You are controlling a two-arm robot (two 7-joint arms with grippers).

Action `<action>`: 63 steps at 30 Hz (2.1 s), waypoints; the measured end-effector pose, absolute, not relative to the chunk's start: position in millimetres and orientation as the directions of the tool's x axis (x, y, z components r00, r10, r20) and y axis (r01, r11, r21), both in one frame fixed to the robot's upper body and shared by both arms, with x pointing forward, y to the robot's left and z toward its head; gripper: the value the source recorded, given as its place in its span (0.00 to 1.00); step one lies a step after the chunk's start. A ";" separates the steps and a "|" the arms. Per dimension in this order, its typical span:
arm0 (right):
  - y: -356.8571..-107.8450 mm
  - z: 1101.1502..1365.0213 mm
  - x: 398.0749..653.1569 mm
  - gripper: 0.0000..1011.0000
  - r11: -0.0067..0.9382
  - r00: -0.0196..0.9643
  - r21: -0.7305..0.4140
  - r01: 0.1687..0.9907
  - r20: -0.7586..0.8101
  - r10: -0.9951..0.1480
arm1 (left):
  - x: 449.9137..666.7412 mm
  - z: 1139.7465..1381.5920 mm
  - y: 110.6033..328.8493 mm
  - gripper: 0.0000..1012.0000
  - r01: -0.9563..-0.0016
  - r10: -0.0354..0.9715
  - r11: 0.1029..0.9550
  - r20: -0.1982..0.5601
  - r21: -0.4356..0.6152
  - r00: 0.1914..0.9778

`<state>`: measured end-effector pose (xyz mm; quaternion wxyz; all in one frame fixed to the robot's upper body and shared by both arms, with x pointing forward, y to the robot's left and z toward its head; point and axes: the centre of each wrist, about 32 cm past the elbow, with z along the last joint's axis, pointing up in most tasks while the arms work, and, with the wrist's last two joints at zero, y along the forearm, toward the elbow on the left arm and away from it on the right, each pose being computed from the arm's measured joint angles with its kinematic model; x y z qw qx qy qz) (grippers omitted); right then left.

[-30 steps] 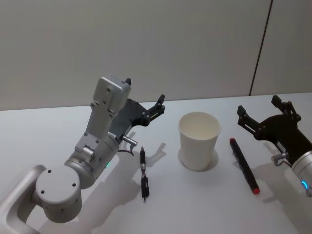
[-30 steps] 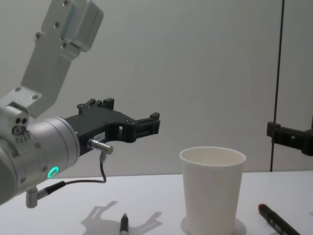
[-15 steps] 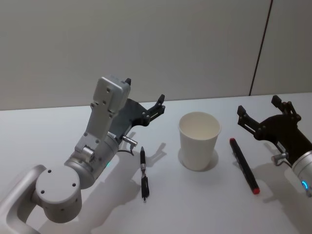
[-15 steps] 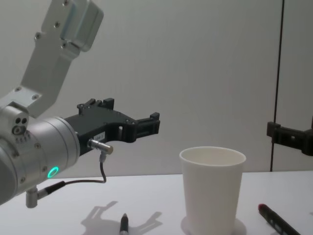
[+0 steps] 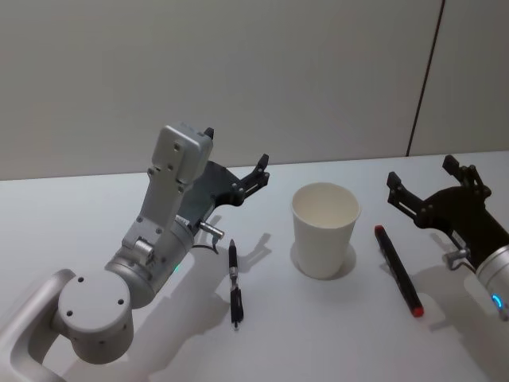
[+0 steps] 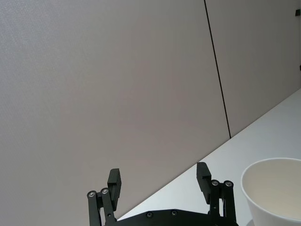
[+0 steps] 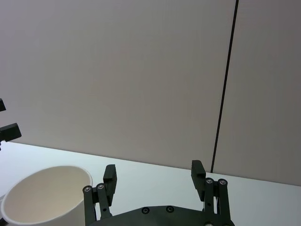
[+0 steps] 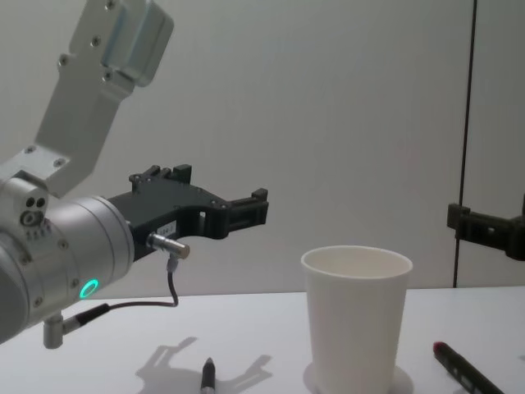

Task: Place the pen into the pen holder.

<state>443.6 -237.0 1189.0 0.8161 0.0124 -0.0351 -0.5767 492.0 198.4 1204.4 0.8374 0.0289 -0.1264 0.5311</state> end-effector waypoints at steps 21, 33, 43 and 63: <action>-235.4 1217.8 463.1 0.99 0.346 0.353 -0.136 0.928 0.030 -0.935 | 492.0 1204.4 198.4 0.99 -0.897 0.882 0.434 0.242 -0.086 0.404; -228.9 1233.3 476.5 0.99 0.328 0.365 -0.324 0.887 0.059 -0.929 | 492.0 1204.4 198.4 0.99 -0.897 0.882 0.434 0.242 -0.086 0.404; -219.6 1237.7 486.8 0.99 0.295 0.351 -0.415 0.860 0.065 -0.934 | 492.0 1204.4 198.4 0.99 -0.897 0.882 0.434 0.242 -0.086 0.404; -198.7 1232.5 497.2 0.99 0.276 0.337 -0.504 0.818 0.031 -0.941 | 492.0 1204.4 198.4 0.99 -0.897 0.882 0.434 0.242 -0.086 0.404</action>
